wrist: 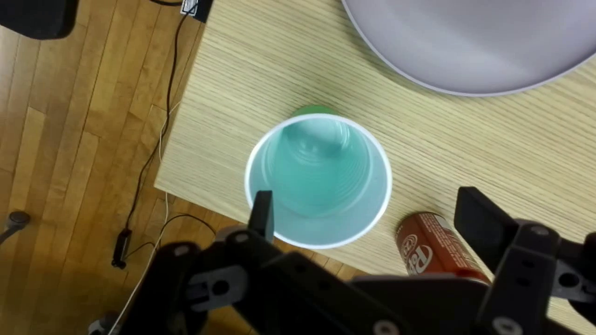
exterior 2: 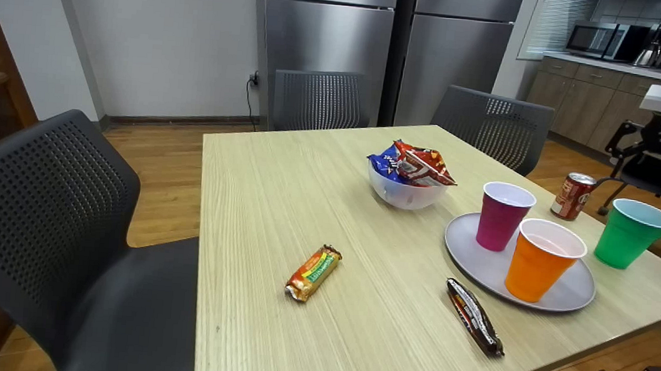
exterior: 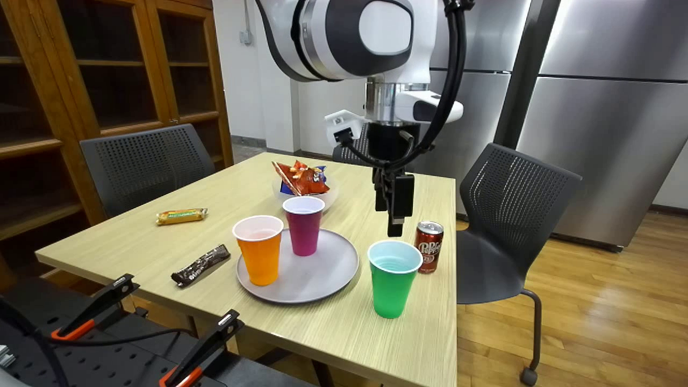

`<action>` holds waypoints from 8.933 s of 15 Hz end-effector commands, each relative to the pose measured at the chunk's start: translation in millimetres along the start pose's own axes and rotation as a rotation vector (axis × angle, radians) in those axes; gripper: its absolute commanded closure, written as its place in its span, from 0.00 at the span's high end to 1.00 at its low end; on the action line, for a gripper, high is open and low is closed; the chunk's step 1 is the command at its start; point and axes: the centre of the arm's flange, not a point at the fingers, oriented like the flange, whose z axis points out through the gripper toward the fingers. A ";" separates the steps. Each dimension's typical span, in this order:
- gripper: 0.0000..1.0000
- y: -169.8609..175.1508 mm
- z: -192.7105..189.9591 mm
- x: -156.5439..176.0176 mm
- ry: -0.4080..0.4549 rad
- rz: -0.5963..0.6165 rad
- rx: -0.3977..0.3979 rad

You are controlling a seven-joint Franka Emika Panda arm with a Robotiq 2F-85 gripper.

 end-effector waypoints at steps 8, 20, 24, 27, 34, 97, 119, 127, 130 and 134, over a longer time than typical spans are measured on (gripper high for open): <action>1.00 52.4 9.9 -8.6 -0.036 0.119 -0.022; 1.00 51.9 46.9 15.0 -0.062 0.199 -0.007; 1.00 47.9 60.5 24.0 -0.071 0.243 0.003; 1.00 47.4 70.7 29.5 -0.086 0.271 0.000; 0.49 46.8 80.0 36.6 -0.091 0.287 -0.016; 0.01 -36.6 62.9 -96.6 -0.081 -0.150 0.066; 1.00 -15.9 20.4 -92.1 -0.042 -0.150 0.125; 1.00 -17.5 -17.7 -100.9 0.022 -0.192 0.194; 1.00 -20.3 -34.0 -111.0 0.045 -0.220 0.220; 1.00 -32.1 -31.7 -103.5 0.044 -0.209 0.213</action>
